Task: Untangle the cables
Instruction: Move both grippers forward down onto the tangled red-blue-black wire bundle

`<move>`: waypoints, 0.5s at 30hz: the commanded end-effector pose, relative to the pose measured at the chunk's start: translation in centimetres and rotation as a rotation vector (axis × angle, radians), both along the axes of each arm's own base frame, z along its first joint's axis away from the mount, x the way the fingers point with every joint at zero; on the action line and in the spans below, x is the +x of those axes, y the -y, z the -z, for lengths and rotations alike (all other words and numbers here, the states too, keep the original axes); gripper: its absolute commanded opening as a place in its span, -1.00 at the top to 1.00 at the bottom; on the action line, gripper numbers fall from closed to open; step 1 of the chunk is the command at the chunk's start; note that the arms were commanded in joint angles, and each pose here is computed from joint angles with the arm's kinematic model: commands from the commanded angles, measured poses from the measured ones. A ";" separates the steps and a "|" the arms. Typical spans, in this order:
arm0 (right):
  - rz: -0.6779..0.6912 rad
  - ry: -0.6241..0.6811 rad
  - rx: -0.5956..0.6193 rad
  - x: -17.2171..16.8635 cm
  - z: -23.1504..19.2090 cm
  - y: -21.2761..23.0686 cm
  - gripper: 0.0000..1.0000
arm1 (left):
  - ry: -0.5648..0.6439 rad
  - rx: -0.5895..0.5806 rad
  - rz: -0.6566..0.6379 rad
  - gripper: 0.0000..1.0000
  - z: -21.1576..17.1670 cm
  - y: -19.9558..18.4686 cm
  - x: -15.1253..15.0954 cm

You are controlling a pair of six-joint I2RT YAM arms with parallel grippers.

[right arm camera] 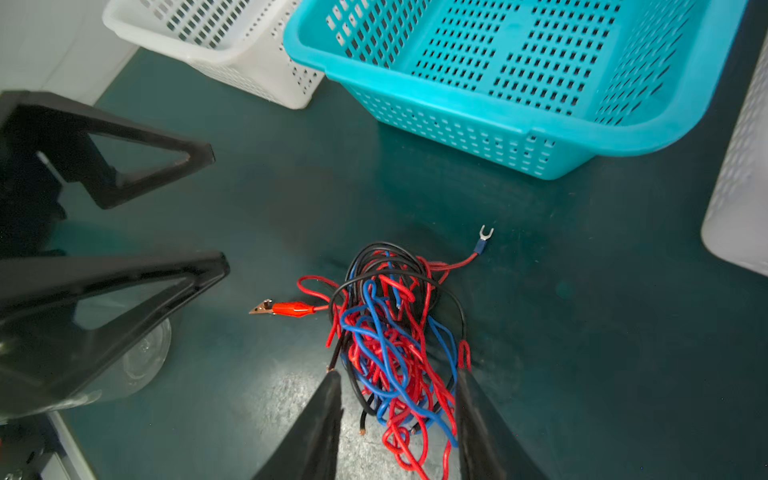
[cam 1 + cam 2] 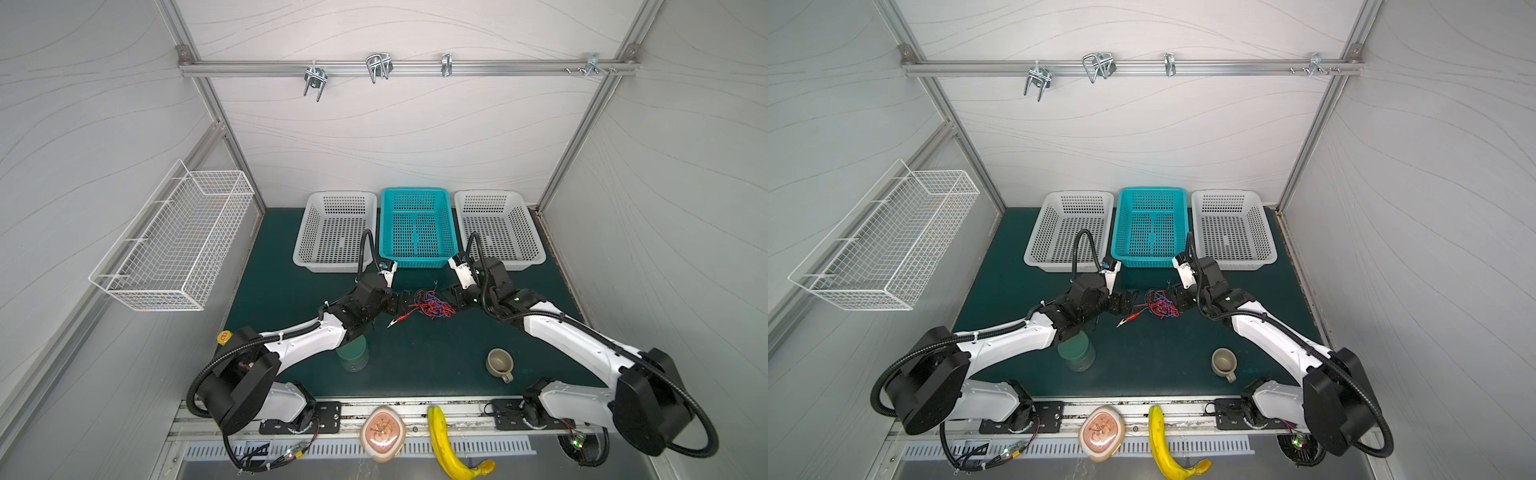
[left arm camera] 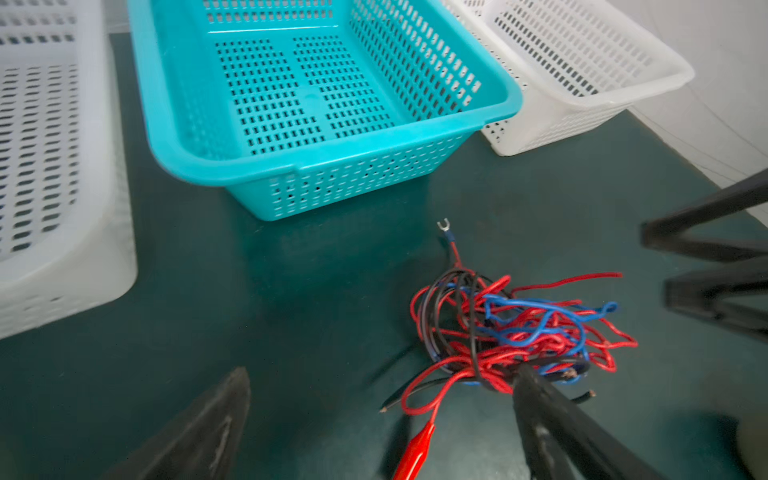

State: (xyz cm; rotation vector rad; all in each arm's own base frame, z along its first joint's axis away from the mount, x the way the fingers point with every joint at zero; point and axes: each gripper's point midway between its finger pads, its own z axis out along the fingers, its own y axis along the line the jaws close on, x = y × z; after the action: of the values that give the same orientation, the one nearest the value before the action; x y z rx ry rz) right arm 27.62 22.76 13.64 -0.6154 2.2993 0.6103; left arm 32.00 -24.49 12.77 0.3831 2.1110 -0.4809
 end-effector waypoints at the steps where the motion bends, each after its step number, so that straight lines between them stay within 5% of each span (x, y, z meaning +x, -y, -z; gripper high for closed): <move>1: -0.023 -0.012 0.021 0.2 0.5 -1.1 0.15 | 0.093 -0.060 0.017 -0.99 -3.2 1.7 1.5; 8: -0.050 -0.062 0.015 0.8 2.5 -2.6 0.23 | 0.085 -0.040 0.036 -0.99 -2.9 2.0 1.5; 15: -0.087 -0.108 0.001 1.2 3.8 -4.1 0.84 | 0.086 -0.024 0.028 -0.99 -2.7 1.8 1.6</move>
State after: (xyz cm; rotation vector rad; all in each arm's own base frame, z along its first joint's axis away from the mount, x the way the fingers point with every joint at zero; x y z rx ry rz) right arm 28.97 25.69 9.69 -0.6655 2.3886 0.6635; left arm 32.62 -25.27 13.41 0.4116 2.0789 -0.4803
